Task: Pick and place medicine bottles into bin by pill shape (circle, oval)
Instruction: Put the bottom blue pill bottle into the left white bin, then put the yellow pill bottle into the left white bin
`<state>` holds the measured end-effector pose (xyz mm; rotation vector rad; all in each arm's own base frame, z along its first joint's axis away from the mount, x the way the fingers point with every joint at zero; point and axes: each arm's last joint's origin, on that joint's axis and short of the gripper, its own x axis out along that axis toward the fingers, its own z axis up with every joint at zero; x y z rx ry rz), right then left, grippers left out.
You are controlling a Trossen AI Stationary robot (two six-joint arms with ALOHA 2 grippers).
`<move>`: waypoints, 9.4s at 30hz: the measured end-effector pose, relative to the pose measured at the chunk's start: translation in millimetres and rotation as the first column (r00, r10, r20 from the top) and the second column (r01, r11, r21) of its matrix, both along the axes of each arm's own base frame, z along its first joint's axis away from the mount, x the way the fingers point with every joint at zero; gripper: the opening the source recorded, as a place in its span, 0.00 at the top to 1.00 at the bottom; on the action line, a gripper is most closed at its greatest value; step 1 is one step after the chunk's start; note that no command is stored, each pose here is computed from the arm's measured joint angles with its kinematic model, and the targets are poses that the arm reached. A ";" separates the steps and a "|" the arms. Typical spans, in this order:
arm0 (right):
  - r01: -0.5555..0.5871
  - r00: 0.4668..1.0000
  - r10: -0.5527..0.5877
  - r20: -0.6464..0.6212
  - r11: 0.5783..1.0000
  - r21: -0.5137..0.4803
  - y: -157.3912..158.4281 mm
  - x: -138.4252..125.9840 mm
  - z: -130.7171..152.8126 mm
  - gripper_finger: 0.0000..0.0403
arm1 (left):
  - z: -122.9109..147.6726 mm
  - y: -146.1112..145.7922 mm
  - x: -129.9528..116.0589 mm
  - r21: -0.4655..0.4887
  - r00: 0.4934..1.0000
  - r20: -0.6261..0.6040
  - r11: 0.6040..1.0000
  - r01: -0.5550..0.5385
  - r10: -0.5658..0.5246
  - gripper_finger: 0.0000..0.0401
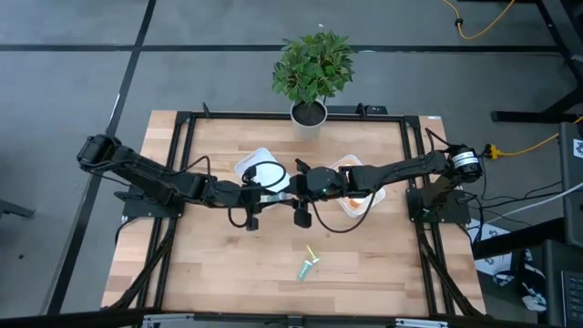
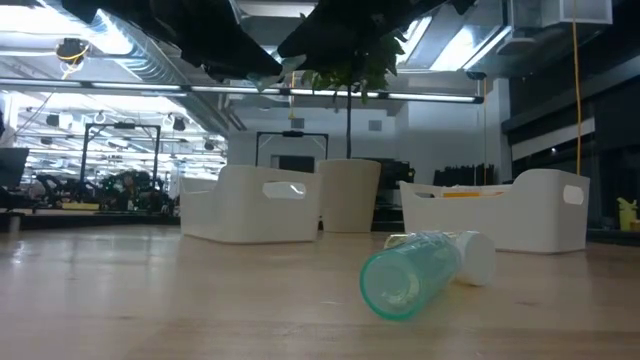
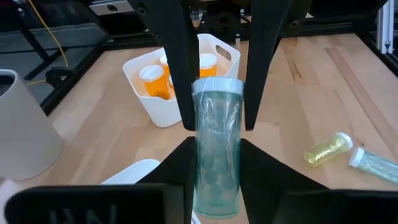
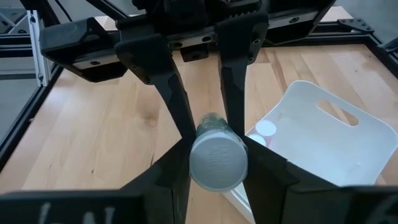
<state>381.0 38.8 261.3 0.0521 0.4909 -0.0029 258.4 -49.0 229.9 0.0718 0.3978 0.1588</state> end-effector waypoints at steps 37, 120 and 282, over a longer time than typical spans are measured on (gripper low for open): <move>0.231 0.961 -0.178 -0.214 0.938 0.258 -71.1 38.5 -38.2 0.69 | 52.0 18.8 -86.3 0.002 0.995 0.018 0.995 -0.096 0.096 0.57; 0.374 0.738 -0.223 -0.637 0.921 0.111 -85.7 97.8 -47.2 0.62 | 44.4 20.3 -90.2 0.018 0.991 -0.061 0.992 -0.122 0.123 0.57; 0.835 0.495 -0.846 -0.197 0.526 -0.163 260.9 -27.2 -129.8 0.69 | 41.0 19.0 -91.5 -0.059 0.991 -0.093 0.993 -0.105 0.099 0.57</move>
